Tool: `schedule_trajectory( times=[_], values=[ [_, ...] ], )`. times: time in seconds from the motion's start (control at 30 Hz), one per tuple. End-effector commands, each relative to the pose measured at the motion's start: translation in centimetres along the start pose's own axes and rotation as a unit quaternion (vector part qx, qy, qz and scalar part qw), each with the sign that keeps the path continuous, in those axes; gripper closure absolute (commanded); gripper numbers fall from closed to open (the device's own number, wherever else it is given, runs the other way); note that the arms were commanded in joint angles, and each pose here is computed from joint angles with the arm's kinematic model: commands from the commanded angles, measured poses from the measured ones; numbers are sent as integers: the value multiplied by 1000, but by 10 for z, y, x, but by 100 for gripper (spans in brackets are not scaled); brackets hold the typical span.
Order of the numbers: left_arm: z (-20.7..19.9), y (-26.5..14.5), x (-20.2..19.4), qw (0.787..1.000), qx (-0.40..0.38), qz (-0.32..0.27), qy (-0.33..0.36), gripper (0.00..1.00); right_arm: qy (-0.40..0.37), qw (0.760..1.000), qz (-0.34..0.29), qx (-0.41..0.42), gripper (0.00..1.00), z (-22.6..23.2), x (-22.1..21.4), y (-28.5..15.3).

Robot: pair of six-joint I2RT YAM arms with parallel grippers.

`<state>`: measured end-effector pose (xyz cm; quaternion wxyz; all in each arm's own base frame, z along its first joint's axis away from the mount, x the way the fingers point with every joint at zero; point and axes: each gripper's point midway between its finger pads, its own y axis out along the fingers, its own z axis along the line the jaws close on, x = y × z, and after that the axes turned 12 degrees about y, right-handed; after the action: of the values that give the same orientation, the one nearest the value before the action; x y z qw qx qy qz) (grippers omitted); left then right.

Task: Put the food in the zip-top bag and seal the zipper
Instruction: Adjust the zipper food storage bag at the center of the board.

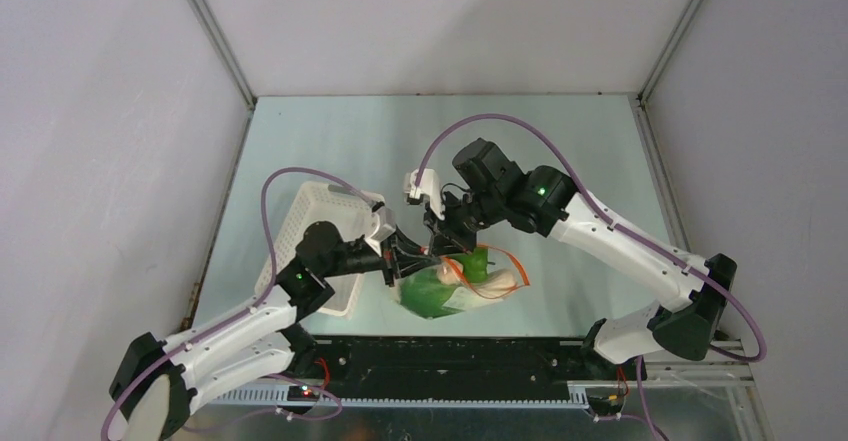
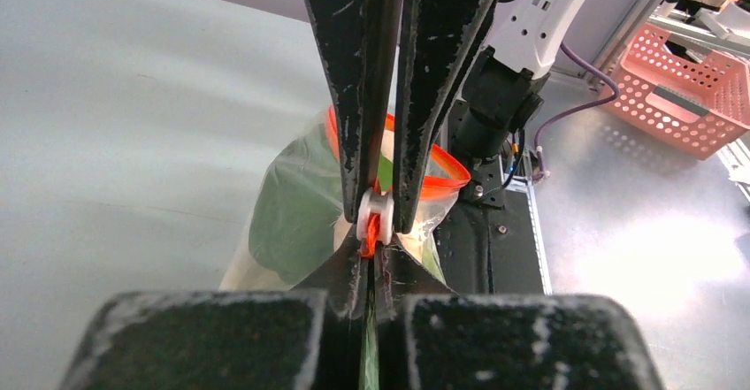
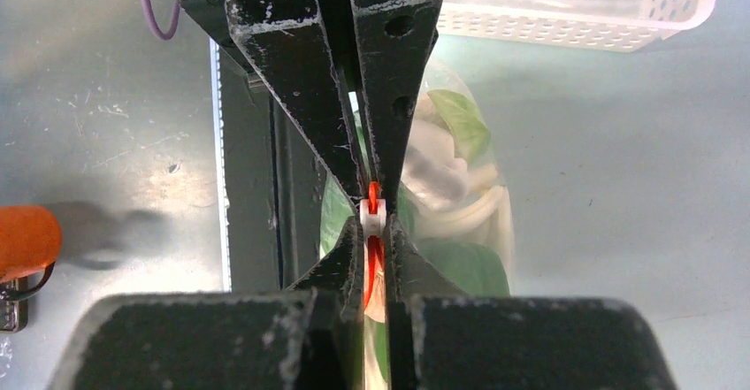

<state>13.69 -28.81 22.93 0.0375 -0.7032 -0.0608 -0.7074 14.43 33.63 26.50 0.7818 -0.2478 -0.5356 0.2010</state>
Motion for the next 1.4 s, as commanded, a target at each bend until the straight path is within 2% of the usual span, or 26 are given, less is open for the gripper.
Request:
schedule_trajectory(
  times=[0.0,0.17,0.3,0.5,0.77,1.0,1.2,1.27,1.37],
  values=[
    [7,6,40,998,10,-52,36,100,-22,999,-31,12,100,9,23,-6],
    [24,1,47,995,76,-71,-10,100,1,1000,-5,-28,100,-3,9,-8],
    [22,-5,51,991,86,-101,-26,100,4,997,8,-73,100,-17,-1,-12],
    [23,-9,50,989,96,-107,-27,100,6,995,23,-96,100,-24,-10,-18],
    [26,-10,48,988,107,-107,-24,100,12,993,47,-108,100,-28,-23,-24],
    [34,-14,47,985,135,-108,-30,100,72,991,37,-107,100,-24,-22,-28],
    [40,-14,45,982,150,-106,-42,100,65,991,41,-112,100,-26,-26,-35],
    [40,-13,45,983,148,-105,-42,100,63,991,42,-114,96,-27,-27,-35],
    [35,-12,44,985,131,-104,-38,100,49,993,29,-108,85,-28,-22,-32]
  ],
)
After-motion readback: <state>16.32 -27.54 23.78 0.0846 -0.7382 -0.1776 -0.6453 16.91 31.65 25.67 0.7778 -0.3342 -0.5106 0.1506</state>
